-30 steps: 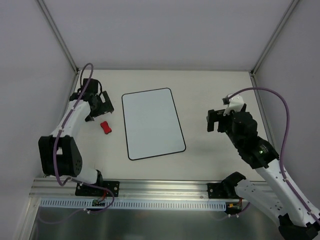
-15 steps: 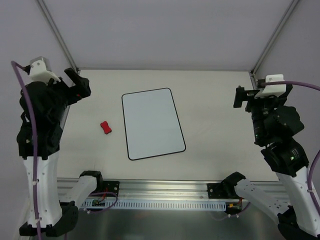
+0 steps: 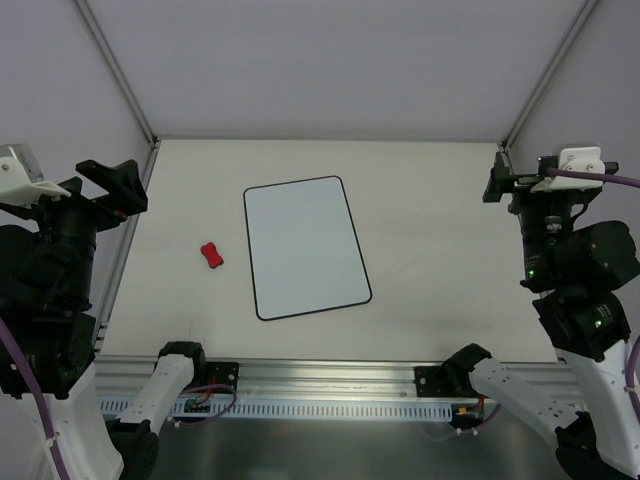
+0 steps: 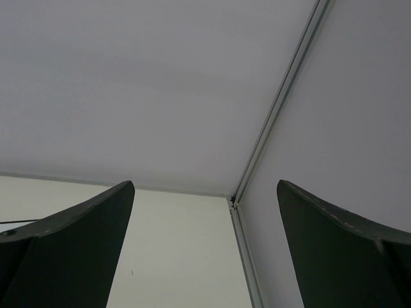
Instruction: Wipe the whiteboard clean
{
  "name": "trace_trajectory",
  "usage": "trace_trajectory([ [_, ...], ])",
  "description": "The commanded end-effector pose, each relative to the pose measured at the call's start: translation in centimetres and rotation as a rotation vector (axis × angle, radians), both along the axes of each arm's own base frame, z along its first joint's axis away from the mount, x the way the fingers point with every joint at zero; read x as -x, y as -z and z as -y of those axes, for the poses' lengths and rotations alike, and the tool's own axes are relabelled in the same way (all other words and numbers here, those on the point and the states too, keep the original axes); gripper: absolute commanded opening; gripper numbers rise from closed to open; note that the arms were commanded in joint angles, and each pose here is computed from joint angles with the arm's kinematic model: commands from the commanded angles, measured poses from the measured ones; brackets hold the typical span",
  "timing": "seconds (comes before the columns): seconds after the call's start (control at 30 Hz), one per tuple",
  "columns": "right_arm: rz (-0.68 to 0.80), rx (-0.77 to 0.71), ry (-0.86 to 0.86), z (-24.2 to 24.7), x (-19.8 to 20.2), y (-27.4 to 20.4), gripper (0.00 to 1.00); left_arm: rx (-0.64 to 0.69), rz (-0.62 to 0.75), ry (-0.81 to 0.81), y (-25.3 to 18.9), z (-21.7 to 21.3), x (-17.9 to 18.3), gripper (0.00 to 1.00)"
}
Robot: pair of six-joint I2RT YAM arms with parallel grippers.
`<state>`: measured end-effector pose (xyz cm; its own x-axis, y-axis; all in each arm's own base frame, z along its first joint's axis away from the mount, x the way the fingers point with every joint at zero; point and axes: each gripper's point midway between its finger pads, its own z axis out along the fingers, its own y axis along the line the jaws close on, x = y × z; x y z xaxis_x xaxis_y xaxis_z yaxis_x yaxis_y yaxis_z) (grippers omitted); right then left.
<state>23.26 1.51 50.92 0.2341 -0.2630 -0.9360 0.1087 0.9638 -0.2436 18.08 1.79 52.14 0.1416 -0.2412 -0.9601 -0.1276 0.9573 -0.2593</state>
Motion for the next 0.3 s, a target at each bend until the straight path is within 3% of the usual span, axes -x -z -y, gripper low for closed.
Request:
trace_trajectory([
  [0.0,0.101,-0.046,-0.020,0.3,0.9,-3.3,0.99,-0.021,-0.001,-0.016,-0.2,-0.3,0.2,0.99],
  [0.27,0.120,-0.038,-0.070,-0.7,0.8,-4.3,0.99,-0.006,-0.008,-0.003,0.1,-0.1,0.0,0.99],
])
